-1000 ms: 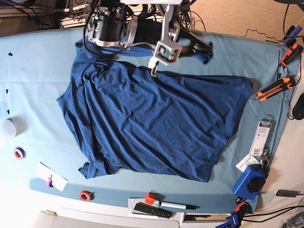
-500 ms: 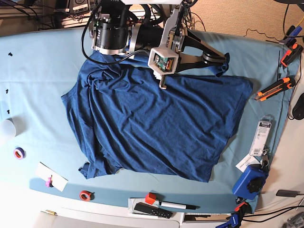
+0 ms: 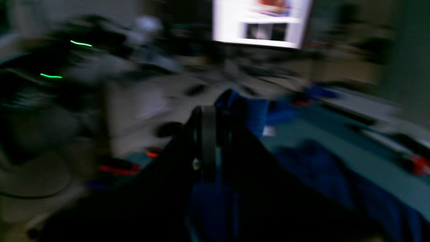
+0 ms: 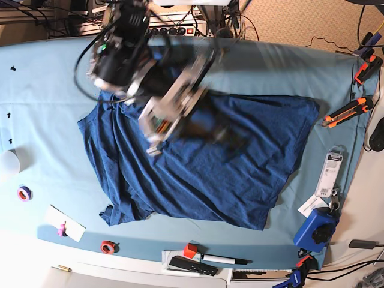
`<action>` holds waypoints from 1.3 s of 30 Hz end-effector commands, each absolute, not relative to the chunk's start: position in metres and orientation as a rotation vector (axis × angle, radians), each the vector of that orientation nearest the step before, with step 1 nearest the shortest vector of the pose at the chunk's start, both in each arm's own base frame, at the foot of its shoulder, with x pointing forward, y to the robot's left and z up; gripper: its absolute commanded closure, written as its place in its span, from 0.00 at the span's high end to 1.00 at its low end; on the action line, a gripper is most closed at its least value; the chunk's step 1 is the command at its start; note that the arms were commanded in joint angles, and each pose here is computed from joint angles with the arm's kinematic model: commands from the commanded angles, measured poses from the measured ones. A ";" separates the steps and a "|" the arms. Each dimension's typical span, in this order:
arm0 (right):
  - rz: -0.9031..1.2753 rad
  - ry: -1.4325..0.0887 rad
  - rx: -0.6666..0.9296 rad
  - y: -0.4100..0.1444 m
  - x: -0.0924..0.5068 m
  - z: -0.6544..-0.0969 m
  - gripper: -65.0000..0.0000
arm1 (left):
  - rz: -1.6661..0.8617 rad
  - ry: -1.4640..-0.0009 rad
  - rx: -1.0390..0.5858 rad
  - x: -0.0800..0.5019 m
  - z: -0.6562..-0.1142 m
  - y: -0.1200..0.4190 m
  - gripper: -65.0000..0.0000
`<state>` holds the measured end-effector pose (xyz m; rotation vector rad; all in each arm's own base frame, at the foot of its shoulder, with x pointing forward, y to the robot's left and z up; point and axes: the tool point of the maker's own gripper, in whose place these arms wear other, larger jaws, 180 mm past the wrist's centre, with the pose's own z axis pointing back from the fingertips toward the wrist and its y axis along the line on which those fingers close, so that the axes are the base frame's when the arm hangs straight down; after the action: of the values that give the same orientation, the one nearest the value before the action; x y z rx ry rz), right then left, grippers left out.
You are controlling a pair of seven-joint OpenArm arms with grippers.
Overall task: Layout the t-shirt on the table in an organized manner, then fold the t-shirt properly
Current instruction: 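Lower the held fabric onto the shirt and open the right gripper, then withdraw the right gripper and move the left gripper to the shirt's edge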
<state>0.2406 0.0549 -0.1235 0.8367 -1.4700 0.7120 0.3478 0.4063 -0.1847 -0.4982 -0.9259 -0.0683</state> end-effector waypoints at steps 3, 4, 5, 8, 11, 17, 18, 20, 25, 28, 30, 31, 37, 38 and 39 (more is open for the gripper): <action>0.726 -1.487 0.839 0.057 0.237 -0.118 0.00 | -0.082 -0.999 -0.477 0.351 -0.157 0.415 0.51; 0.734 -1.459 0.841 0.060 0.235 -0.124 0.00 | -0.081 -1.003 -0.477 0.352 -0.156 0.415 0.51; 0.744 -1.423 0.841 0.063 0.231 -0.130 0.00 | -0.081 -1.003 -0.477 0.352 -0.156 0.415 0.51; 0.777 -1.315 0.843 0.073 0.218 -0.151 0.00 | -0.079 -1.011 -0.479 0.353 -0.155 0.415 0.51; 0.798 -1.253 0.798 0.075 0.213 -0.168 0.00 | -0.078 -1.010 -0.483 0.353 -0.156 0.413 0.51; 0.799 -1.235 0.755 0.073 0.214 -0.176 0.00 | -0.073 -1.007 -0.542 0.359 -0.171 0.397 0.51; 0.799 -1.232 0.753 0.073 0.214 -0.177 0.00 | -0.071 -1.006 -0.564 0.362 -0.177 0.390 0.51; 0.800 -1.229 0.752 0.073 0.214 -0.177 0.00 | -0.069 -0.995 -0.613 0.366 -0.190 0.375 0.51; 0.798 -1.226 0.747 0.072 0.214 -0.178 0.00 | -0.063 -0.968 -0.729 0.374 -0.218 0.336 0.51; 0.798 -1.226 0.748 0.072 0.214 -0.178 0.00 | -0.058 -0.967 -0.781 0.378 -0.227 0.319 0.51; 0.793 -1.210 0.755 0.074 0.215 -0.183 0.00 | -0.056 -0.964 -0.808 0.380 -0.231 0.309 0.51; 0.786 -1.184 0.769 0.075 0.216 -0.190 0.00 | -0.055 -0.964 -0.820 0.381 -0.233 0.305 0.51; 0.773 -1.100 0.892 0.086 0.206 -0.201 0.00 | -0.051 -0.961 -0.854 0.383 -0.238 0.293 0.51; 0.780 -1.083 0.891 0.087 0.205 -0.204 0.00 | -0.051 -0.962 -0.856 0.383 -0.239 0.292 0.51; 0.786 -1.066 0.886 0.087 0.203 -0.207 0.00 | -0.050 -0.965 -0.856 0.384 -0.238 0.292 0.51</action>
<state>0.2026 0.0827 -0.2223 0.8438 -1.0102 0.7945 0.3760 0.2828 -0.2624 -0.8643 -0.8918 -0.0367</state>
